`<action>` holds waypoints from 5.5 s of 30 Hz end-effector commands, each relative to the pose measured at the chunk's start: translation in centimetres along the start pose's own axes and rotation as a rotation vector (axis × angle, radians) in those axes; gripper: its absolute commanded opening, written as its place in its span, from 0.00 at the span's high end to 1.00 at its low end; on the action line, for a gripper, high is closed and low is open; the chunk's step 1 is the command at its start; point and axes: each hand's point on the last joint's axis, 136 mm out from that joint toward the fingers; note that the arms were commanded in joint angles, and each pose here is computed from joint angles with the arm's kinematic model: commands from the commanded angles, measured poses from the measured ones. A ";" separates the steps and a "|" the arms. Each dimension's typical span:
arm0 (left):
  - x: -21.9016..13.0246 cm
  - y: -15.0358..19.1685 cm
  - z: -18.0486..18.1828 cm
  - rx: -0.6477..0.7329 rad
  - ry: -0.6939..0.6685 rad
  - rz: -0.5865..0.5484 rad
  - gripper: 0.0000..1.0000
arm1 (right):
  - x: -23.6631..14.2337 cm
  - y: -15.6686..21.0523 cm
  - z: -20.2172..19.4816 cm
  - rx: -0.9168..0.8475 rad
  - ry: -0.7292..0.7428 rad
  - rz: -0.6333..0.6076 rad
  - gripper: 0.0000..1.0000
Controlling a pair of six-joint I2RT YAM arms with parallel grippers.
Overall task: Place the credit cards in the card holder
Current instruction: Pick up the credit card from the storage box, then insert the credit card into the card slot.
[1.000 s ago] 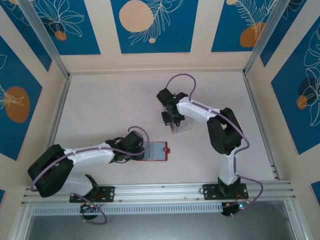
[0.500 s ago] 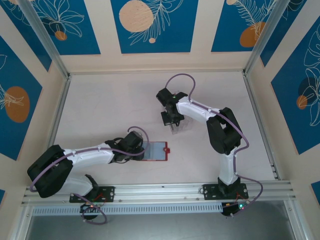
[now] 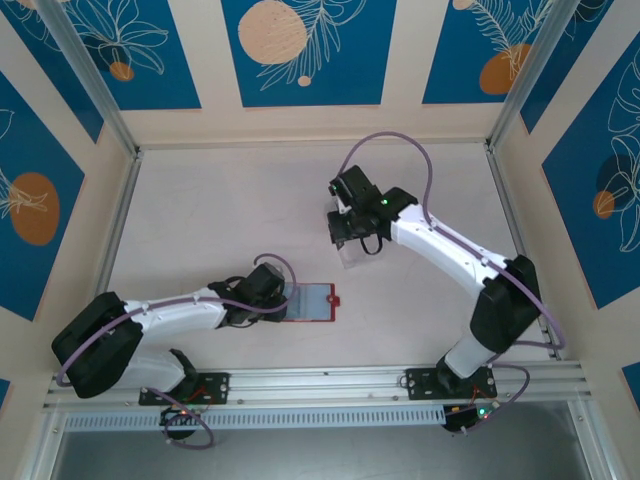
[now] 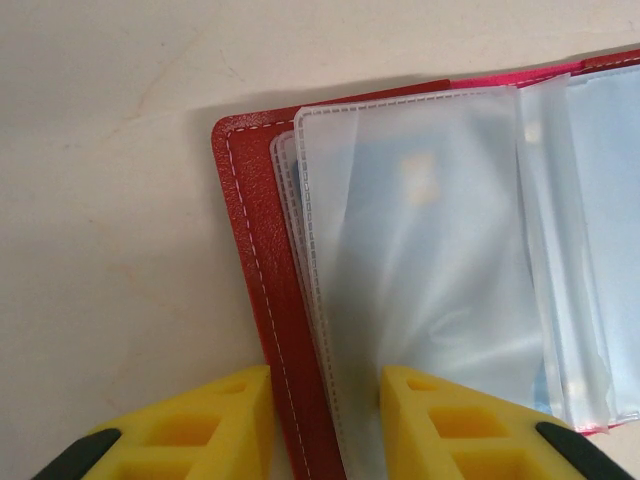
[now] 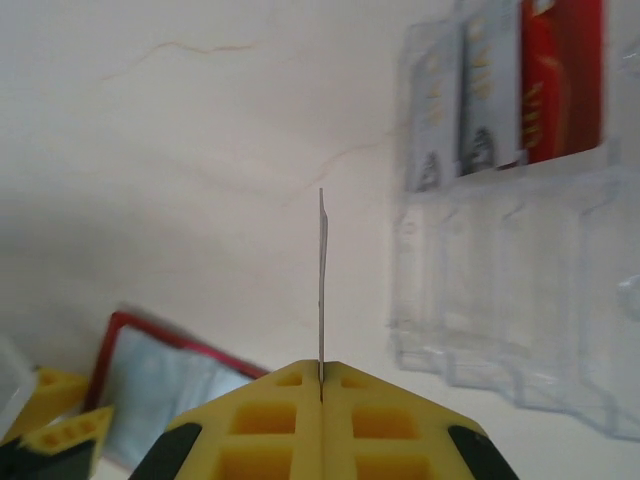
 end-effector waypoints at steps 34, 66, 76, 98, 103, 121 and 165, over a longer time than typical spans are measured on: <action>0.8 2.4 1.4 0.016 -0.054 0.082 0.69 | 7.9 9.5 9.2 0.476 -0.443 -0.148 1.00; 0.8 2.4 1.4 0.018 -0.056 0.085 0.70 | 9.9 12.4 8.7 0.580 -0.413 -0.094 1.00; 0.8 2.5 1.3 0.018 -0.054 0.086 0.70 | 10.7 15.9 8.0 0.634 -0.342 -0.039 1.00; 0.8 2.5 1.2 0.020 -0.058 0.088 0.70 | 10.9 19.9 7.1 0.689 -0.232 0.022 1.00; 0.8 2.5 1.1 0.023 -0.057 0.088 0.70 | 10.8 20.6 6.9 0.698 -0.209 0.026 1.00; 0.8 2.5 1.0 0.031 -0.057 0.090 0.70 | 10.9 18.8 9.0 0.581 -0.228 0.021 1.00; 0.1 2.1 1.4 0.028 -0.076 0.069 0.69 | 12.3 17.8 6.8 0.526 -0.141 0.104 1.00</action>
Point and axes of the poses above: each hand's point on the last joint's axis, 136 mm out from that joint toward the fingers, its own x axis out along the fingers, its own z axis along the line the jaws close on, y = z × x, and after that the axes turned 13 degrees about -x, right-handed
